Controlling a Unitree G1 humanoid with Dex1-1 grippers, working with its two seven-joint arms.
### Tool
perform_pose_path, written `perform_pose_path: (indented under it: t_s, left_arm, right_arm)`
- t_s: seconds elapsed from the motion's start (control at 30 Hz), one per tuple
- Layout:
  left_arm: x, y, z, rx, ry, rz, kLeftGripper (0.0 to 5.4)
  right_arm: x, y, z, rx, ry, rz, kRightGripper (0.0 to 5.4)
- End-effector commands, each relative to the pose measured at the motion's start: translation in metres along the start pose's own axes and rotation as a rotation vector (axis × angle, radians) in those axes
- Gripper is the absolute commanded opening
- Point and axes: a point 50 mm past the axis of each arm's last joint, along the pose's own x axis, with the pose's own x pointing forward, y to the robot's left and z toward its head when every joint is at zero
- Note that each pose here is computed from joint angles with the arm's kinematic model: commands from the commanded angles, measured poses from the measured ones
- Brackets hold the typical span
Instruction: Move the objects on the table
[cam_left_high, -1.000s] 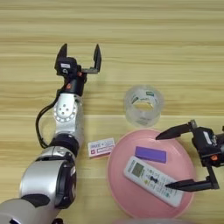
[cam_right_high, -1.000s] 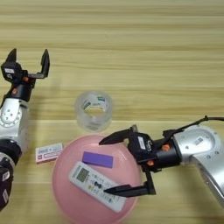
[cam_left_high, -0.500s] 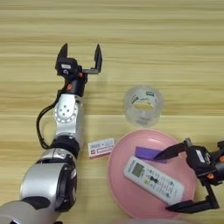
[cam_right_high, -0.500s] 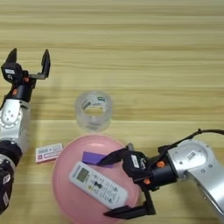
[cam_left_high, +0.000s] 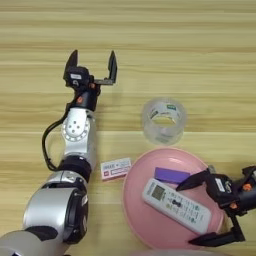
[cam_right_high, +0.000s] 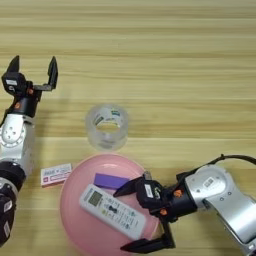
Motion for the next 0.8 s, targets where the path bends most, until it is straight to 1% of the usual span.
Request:
perform_pose_path:
  t_s: [0.03, 0.1, 0.37, 0.53, 0.7, 0.8]
  left_arm:
    - [-0.0004, -0.0001, -0.0006, 0.005, 0.008, -0.006, 5.37]
    - [-0.0005, -0.0003, -0.0006, 0.005, 0.008, -0.006, 5.37]
    - [-0.0004, -0.0012, -0.0007, 0.005, 0.007, -0.006, 5.4]
    - [-0.0003, -0.0018, -0.0007, 0.004, 0.007, -0.006, 5.4]
    - [-0.0001, -0.0023, -0.0007, 0.004, 0.006, -0.006, 5.4]
    - [0.0001, -0.0023, -0.0008, 0.004, 0.007, -0.005, 5.4]
  right_arm:
    - [0.0016, -0.0027, -0.0026, -0.01, 0.021, -0.003, 5.4]
    - [0.0024, -0.0035, -0.004, -0.009, 0.024, -0.005, 5.4]
    - [0.0033, -0.0063, -0.006, -0.02, 0.029, -0.017, 4.33]
    - [0.0026, -0.0083, -0.0058, -0.036, 0.029, -0.027, 3.89]
    - [0.0015, -0.0104, -0.0052, -0.049, 0.026, -0.033, 3.21]
    - [0.0003, -0.0124, -0.0038, -0.061, 0.021, -0.037, 2.91]
